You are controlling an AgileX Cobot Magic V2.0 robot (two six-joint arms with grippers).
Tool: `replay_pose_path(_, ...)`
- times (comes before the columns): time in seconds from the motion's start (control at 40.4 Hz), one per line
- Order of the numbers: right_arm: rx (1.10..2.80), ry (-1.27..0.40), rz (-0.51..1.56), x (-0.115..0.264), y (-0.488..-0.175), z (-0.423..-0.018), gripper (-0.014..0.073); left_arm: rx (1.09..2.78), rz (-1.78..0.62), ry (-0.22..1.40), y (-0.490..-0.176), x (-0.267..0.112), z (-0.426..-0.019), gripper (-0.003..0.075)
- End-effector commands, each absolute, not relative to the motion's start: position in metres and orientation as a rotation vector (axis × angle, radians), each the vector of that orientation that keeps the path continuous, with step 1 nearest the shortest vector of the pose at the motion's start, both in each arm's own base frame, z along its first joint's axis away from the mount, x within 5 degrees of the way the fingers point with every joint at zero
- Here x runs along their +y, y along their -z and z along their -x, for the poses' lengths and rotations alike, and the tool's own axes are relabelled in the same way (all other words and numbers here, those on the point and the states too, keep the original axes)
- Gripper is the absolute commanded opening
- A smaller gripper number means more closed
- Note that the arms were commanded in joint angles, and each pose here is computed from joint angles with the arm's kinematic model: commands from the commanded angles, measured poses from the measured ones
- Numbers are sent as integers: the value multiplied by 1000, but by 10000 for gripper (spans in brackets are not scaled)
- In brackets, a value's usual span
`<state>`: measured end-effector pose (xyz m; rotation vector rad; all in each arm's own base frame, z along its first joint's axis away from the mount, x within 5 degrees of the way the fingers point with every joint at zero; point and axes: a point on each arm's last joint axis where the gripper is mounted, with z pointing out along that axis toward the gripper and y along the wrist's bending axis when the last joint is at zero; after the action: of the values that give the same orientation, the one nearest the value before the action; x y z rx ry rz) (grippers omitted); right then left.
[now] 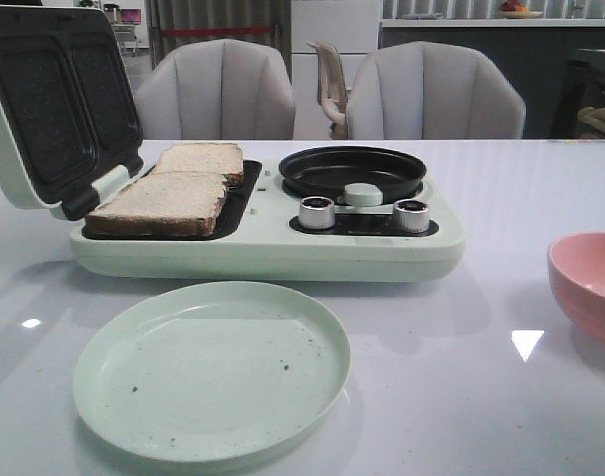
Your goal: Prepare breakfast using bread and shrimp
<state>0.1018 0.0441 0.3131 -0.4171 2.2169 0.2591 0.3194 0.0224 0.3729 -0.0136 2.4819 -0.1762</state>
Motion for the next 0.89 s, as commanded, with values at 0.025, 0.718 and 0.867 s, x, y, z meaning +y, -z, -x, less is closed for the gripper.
replay_pose_path(0.025, 2118, -267, 396, 45, -327, -105, 622, 2361, 120, 240, -375, 36, -344, 101)
replay_pose_path(0.718, 2118, -267, 396, 45, -327, -105, 622, 2173, 51, 853, -342, 10, -407, 101)
replay_pose_path(0.867, 2118, -267, 396, 45, -327, -105, 622, 2186, -46, 880, -346, 1, -401, 101)
